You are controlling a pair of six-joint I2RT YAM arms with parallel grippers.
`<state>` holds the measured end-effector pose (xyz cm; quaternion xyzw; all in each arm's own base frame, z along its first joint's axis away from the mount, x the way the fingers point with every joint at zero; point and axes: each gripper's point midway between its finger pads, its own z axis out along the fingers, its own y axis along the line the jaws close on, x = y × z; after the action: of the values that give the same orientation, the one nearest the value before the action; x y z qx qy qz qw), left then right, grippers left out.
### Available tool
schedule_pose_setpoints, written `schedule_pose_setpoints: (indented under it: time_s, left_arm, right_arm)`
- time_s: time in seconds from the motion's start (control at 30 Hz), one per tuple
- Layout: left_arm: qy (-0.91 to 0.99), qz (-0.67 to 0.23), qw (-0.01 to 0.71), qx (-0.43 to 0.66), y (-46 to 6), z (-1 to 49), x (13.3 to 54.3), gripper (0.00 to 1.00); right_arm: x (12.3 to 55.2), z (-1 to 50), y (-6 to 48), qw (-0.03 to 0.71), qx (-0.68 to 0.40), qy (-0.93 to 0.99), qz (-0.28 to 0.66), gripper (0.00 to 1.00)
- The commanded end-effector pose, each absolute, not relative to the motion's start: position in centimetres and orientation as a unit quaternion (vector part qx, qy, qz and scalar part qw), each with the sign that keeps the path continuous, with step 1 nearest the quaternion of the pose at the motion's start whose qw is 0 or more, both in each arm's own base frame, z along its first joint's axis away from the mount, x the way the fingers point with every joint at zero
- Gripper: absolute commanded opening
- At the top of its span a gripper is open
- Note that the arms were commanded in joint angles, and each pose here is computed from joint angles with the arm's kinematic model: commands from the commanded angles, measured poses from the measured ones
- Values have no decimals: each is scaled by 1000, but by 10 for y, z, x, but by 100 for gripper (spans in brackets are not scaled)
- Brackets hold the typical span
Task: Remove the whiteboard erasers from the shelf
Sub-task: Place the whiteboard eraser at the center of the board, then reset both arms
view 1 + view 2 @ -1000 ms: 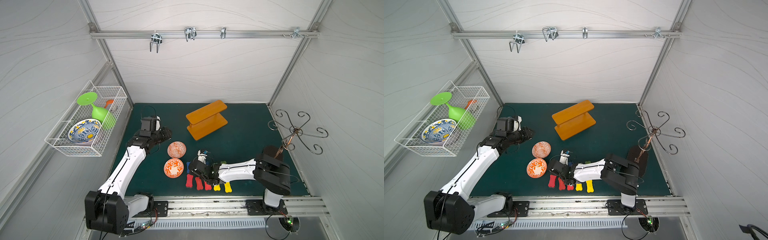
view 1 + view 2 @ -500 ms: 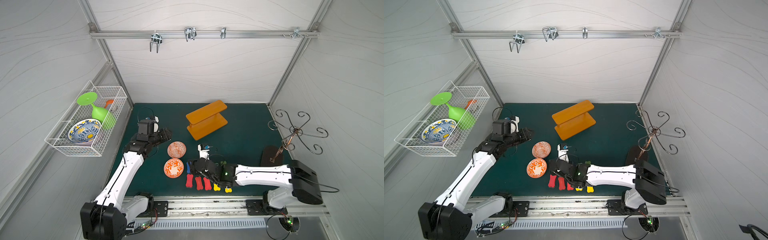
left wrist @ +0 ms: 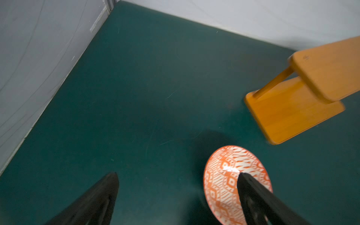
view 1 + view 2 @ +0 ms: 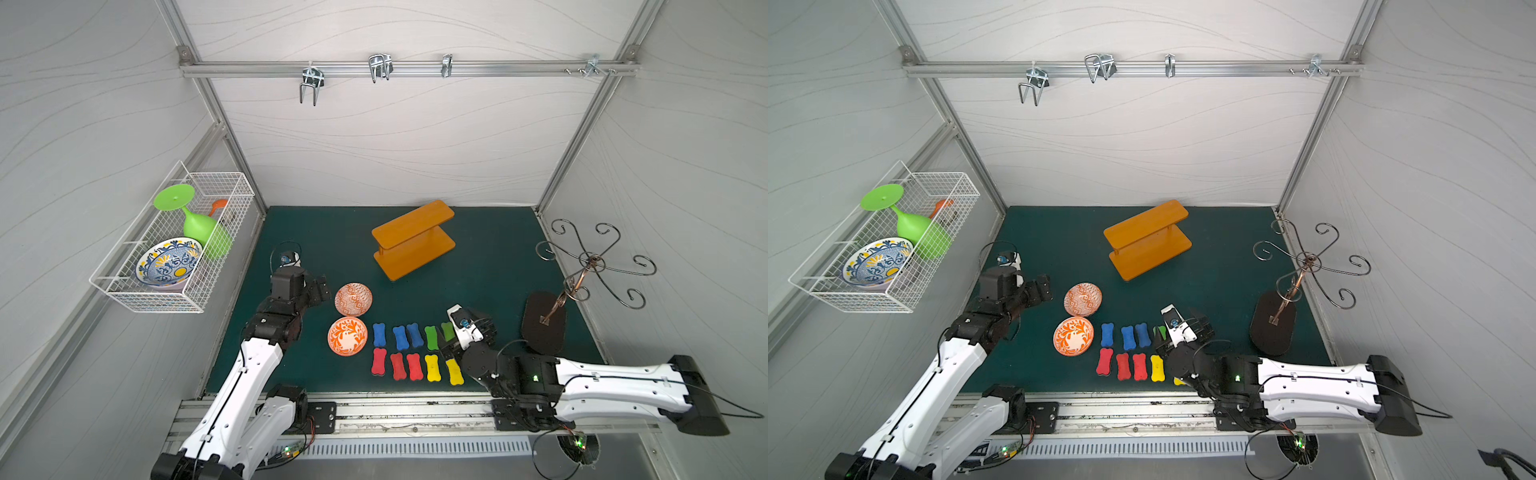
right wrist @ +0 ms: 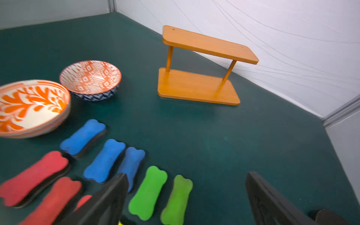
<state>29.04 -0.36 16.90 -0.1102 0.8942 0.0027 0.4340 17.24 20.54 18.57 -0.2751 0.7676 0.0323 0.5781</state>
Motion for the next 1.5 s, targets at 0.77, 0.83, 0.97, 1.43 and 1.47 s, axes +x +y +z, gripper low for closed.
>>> schedule_pose_setpoints:
  time_s: [0.77,0.83,0.97,1.43,1.47]
  left_arm:
    - [813,-24,582,14,1,120,370,98]
    - [816,-36,577,-3,7,119,376,98]
    - [824,-51,564,-27,16,117,385,98]
    - [810,-51,583,-37,20,121,378,98]
    - [810,-51,584,-36,20,122,377,98]
  right_arm:
    - [351,125,25,644,-6,765,-25,99]
    - [362,113,24,631,-4,776,6,99]
    - [374,99,26,631,-10,776,7,99]
    - [401,81,35,542,-27,839,28,99]
    - [401,81,35,542,-26,839,29,99]
